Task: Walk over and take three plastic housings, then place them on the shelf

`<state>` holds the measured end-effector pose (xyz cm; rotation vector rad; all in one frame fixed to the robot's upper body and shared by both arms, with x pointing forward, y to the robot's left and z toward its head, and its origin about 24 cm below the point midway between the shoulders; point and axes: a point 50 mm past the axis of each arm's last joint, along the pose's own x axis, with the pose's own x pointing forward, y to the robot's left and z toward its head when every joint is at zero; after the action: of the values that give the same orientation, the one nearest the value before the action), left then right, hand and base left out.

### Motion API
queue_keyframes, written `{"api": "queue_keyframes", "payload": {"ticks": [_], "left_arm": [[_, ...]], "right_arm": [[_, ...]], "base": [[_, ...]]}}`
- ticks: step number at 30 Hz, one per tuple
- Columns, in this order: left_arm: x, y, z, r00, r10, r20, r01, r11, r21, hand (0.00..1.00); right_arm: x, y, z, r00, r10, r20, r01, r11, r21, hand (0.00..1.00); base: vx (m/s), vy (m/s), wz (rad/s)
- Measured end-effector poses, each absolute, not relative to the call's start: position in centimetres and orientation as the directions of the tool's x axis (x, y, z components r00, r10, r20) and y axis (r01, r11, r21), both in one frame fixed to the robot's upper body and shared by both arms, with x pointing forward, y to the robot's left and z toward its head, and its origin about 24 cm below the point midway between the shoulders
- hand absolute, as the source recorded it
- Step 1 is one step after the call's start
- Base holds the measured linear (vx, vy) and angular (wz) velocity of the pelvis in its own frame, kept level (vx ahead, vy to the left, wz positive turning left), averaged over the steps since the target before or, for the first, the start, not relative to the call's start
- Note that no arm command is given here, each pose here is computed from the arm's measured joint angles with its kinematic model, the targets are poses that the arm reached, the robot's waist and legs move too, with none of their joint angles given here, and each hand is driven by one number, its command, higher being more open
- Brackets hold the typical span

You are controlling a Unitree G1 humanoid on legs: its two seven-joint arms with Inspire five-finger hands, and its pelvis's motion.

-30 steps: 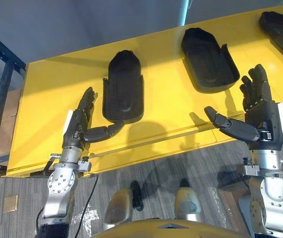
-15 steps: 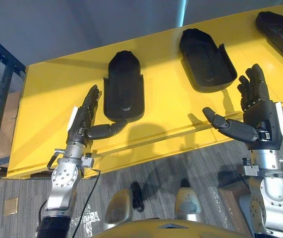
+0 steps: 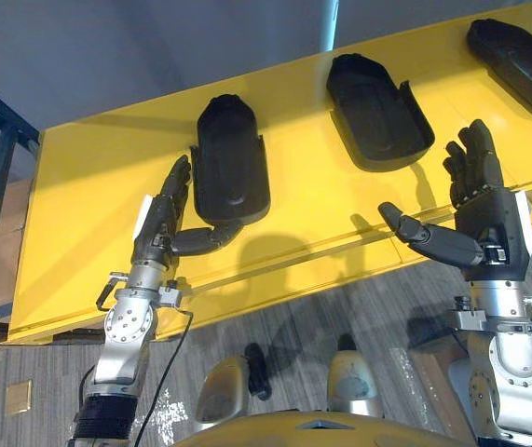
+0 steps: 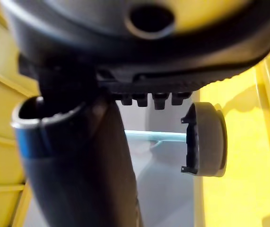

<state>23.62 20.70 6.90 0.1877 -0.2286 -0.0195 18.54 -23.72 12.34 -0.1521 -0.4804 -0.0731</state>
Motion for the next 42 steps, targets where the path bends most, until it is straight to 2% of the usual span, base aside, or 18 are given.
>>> {"api": "queue_keyframes", "payload": {"ticks": [10, 22, 29, 42], "left_arm": [[24.3, 19.6, 7.5, 0.966, -0.066, 0.250, 0.021, 0.983, 0.181, 1.00], [24.5, 20.1, 7.8, 0.959, 0.046, 0.278, -0.090, 0.985, 0.147, 1.00], [24.3, 20.3, 7.8, 0.936, 0.190, 0.295, -0.219, 0.974, 0.066, 1.00], [24.5, 19.5, 9.1, 0.914, 0.191, 0.358, -0.224, 0.973, 0.051, 1.00]], "right_arm": [[18.7, -22.9, 12.0, 0.891, -0.007, 0.455, 0.068, 0.991, -0.118, 1.00], [18.7, -22.7, 11.4, 0.900, -0.013, 0.436, 0.063, 0.993, -0.100, 1.00], [18.4, -22.1, 10.7, 0.910, -0.032, 0.414, 0.073, 0.994, -0.085, 1.00], [18.3, -21.3, 10.3, 0.911, -0.026, 0.411, 0.054, 0.997, -0.057, 1.00]], "base": [[0.00, 0.002, -0.02], [0.00, 0.000, 0.00], [0.00, 0.000, 0.00], [0.00, 0.000, 0.01]]}}
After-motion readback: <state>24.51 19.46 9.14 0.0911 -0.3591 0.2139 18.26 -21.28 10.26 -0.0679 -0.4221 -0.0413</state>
